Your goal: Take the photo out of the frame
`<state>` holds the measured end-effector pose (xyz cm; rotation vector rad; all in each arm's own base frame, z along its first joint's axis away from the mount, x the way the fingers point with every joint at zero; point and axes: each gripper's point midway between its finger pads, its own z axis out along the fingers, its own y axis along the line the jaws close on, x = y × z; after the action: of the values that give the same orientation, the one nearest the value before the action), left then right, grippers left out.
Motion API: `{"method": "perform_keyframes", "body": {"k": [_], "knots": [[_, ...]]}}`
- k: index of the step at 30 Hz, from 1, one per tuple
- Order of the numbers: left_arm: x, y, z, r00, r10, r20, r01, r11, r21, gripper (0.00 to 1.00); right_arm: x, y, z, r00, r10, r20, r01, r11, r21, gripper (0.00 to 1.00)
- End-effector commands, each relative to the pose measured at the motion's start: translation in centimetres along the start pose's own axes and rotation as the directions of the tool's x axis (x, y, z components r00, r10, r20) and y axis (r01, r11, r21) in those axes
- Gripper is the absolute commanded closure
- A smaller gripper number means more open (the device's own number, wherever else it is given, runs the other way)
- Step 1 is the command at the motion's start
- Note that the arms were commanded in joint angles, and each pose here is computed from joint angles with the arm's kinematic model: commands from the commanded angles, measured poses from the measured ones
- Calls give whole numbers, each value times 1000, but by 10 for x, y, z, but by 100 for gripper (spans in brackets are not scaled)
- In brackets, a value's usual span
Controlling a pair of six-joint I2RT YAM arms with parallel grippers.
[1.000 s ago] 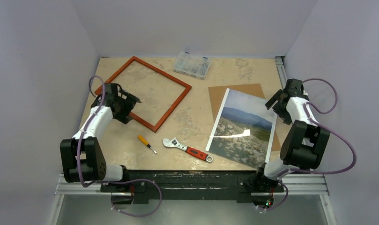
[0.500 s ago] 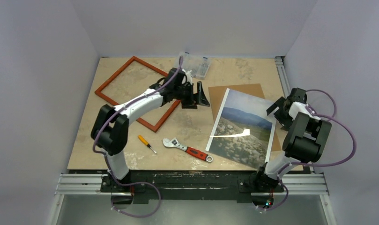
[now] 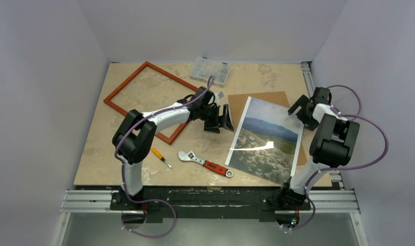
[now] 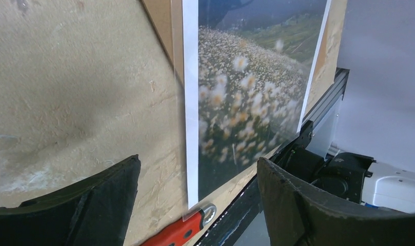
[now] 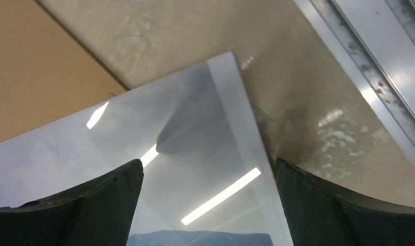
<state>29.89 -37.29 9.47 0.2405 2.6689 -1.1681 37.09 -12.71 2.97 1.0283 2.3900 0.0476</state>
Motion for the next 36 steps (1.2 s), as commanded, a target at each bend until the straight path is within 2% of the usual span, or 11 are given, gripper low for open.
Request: {"method": "perform_keyframes", "body": {"k": [1, 10, 17, 21, 25, 30, 36], "knots": [[17, 3, 17, 999, -25, -35, 25, 1000, 18, 19, 23, 25, 17, 993, -74, -90, 71, 997, -29, 1], [40, 4, 44, 988, -120, -100, 126, 990, 66, 20, -1, 94, 29, 975, -200, -94, 187, 974, -131, 1], [54, -10, 60, 978, -148, -149, 164, 981, 105, 20, -18, 101, 29, 963, -256, -89, 245, 962, -116, 1], [63, -18, 66, 975, -148, -168, 168, 980, 110, 21, -21, 87, 23, 968, -241, -75, 238, 970, -40, 1], [70, -16, 68, 969, -169, -181, 190, 977, 101, 21, -5, 66, 27, 960, -260, -105, 264, 964, 18, 1], [69, -34, 73, 969, -165, -185, 194, 969, 152, 21, 14, 78, 40, 945, -295, -143, 285, 954, -90, 1], [69, -41, 78, 967, -165, -194, 197, 968, 156, 21, 2, 101, 42, 943, -310, -122, 288, 942, -171, 1]]}}
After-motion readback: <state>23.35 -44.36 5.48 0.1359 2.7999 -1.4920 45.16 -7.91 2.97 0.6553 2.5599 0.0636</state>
